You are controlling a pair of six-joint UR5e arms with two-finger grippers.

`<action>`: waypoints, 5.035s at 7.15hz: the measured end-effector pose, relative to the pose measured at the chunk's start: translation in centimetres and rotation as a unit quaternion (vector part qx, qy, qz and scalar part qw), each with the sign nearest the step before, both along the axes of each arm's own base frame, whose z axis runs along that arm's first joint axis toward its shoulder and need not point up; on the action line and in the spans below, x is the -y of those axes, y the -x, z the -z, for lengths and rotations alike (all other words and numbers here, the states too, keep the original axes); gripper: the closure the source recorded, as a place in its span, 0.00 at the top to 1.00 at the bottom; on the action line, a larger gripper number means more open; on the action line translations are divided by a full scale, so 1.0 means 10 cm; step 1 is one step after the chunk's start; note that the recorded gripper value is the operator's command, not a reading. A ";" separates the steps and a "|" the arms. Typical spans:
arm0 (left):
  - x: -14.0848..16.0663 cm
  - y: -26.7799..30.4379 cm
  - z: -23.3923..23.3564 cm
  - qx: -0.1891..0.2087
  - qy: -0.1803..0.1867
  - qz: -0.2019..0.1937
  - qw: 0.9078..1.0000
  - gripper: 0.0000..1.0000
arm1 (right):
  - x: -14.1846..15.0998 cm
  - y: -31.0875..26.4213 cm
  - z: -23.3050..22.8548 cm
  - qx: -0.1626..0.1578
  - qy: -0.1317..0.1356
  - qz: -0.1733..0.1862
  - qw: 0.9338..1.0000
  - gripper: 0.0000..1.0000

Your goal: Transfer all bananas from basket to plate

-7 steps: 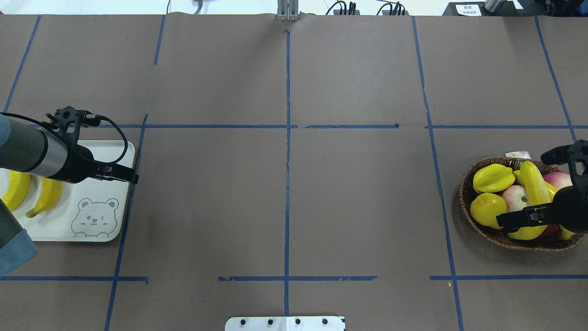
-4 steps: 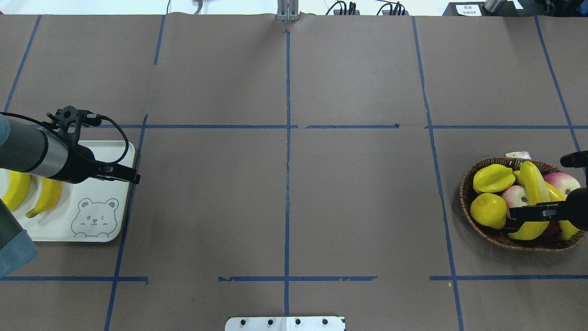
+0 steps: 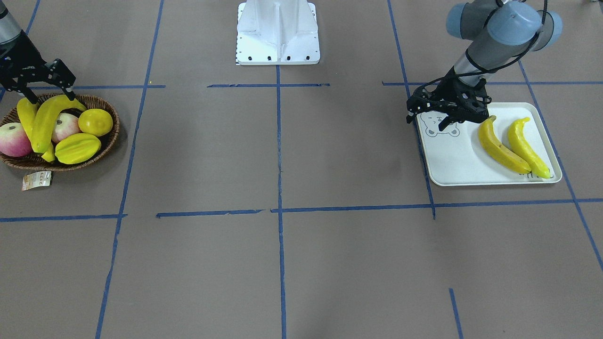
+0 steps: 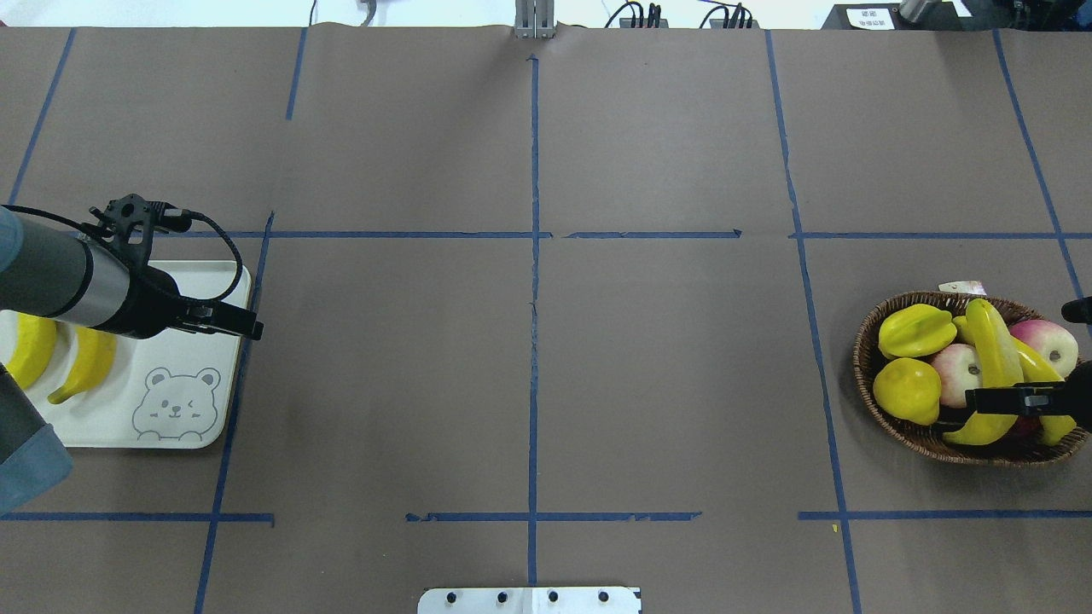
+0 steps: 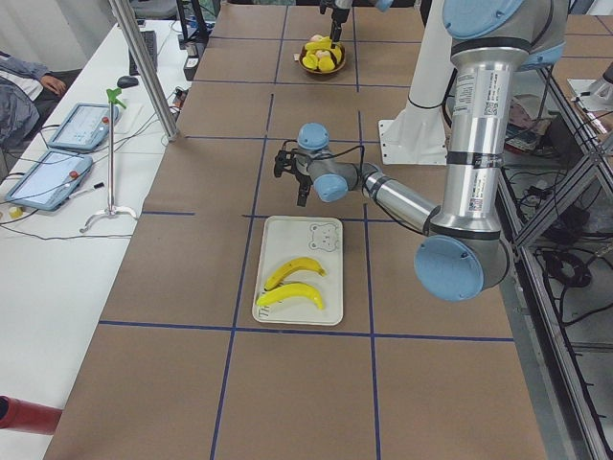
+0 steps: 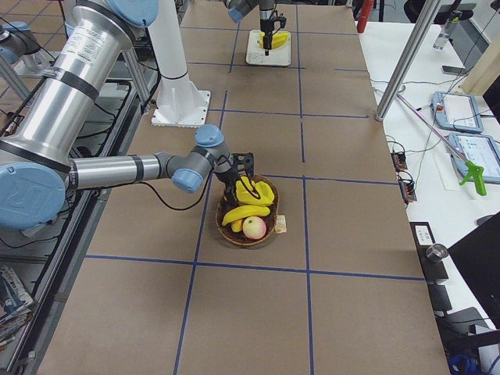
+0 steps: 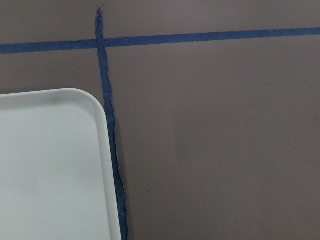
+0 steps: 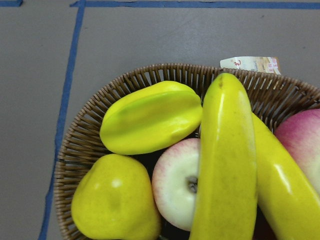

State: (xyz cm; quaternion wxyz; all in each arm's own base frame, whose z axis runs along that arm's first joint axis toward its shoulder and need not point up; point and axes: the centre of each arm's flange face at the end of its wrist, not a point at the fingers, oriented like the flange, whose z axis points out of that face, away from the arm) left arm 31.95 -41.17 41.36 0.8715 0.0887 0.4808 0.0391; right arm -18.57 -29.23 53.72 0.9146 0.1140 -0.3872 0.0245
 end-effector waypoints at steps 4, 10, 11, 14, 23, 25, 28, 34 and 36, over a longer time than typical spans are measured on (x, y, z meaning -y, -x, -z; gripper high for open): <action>0.00 0.00 0.01 0.000 0.000 0.000 1.000 1.00 | 0.02 0.11 -0.16 -0.021 0.018 0.008 1.000 0.77; 0.00 -0.01 -0.01 0.001 0.001 -0.001 1.000 1.00 | 0.05 0.23 -0.15 -0.031 0.028 0.016 0.999 0.09; 0.00 -0.01 -0.01 0.001 0.001 -0.001 1.000 1.00 | 0.05 0.24 -0.13 -0.031 0.028 0.017 0.999 0.07; 0.00 -0.01 -0.01 0.003 0.004 -0.001 1.000 1.00 | 0.05 0.08 0.31 0.019 0.030 0.024 0.999 0.06; 0.26 -0.38 1.31 -0.109 0.059 0.059 0.990 1.00 | 0.75 1.14 2.08 0.236 0.033 0.062 0.969 0.10; 0.29 -0.55 1.77 -0.150 0.096 0.075 0.981 0.99 | 0.61 1.66 2.52 0.267 0.033 0.047 0.962 0.10; 0.13 -0.84 2.26 -0.188 0.139 0.070 0.970 0.99 | 0.44 2.49 3.01 0.292 0.020 0.042 0.955 0.10; -0.02 -1.37 2.65 -0.205 0.171 0.086 0.960 0.88 | 0.23 3.23 3.51 0.317 0.016 0.020 0.948 0.10; -0.04 -1.45 2.64 -0.202 0.176 0.084 0.960 0.78 | 0.22 3.26 3.58 0.323 0.017 0.017 0.946 0.10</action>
